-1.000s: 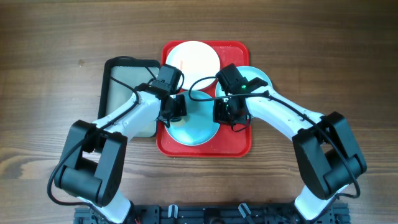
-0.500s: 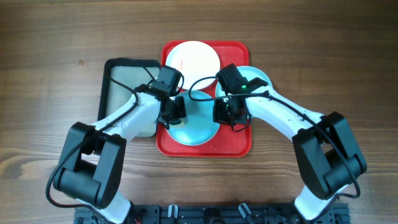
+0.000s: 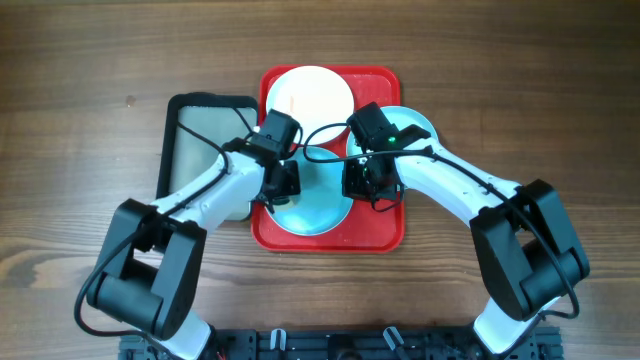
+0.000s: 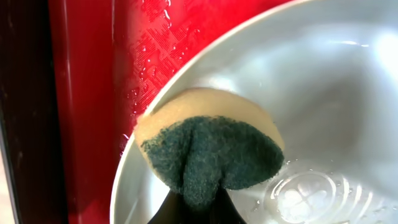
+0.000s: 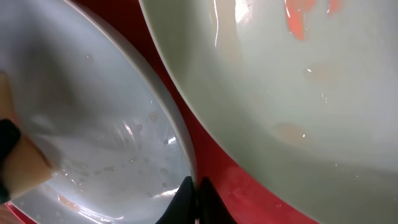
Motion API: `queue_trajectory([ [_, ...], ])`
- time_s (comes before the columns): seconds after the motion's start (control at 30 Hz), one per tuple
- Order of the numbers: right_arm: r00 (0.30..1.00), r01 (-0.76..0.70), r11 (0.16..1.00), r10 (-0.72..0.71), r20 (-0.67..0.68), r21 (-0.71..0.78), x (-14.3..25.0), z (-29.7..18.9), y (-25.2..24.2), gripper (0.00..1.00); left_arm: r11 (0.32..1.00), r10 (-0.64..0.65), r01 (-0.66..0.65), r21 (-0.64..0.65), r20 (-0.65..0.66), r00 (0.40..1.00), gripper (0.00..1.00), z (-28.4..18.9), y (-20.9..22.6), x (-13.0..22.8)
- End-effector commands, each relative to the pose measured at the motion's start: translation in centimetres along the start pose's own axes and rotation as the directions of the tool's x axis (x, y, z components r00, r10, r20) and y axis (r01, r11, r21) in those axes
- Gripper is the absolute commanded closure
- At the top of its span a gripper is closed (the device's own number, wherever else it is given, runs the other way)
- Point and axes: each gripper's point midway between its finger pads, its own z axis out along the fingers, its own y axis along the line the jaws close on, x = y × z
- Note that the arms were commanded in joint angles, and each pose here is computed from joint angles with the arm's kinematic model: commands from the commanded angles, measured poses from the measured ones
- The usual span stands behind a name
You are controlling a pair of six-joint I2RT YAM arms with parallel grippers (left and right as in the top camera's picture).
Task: Clean dirty plates on tray and stack at the side
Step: 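Scrub the blue plate surface with the sponge in the left gripper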
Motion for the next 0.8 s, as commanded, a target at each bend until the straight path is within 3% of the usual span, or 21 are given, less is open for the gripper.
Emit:
queue_trajectory([
  [0.0, 1.0, 0.007, 1.0, -0.006, -0.021, 0.01, 0.37, 0.72, -0.46, 0.96, 0.996, 0.023, -0.024, -0.088, -0.01, 1.0, 0.73, 0.81, 1.23, 1.33],
  [0.13, 1.0, 0.007, 1.0, -0.006, -0.02, 0.009, 0.34, 0.72, -0.45, 0.96, 0.996, 0.023, -0.024, -0.088, -0.01, 1.0, 0.96, 0.81, 1.24, 1.33],
  [0.77, 1.0, 0.007, 1.0, -0.007, -0.018, 0.007, 0.29, 0.72, -0.4, 0.96, 0.996, 0.025, -0.027, -0.086, -0.025, 0.999, 0.96, 1.21, 1.16, 1.64],
])
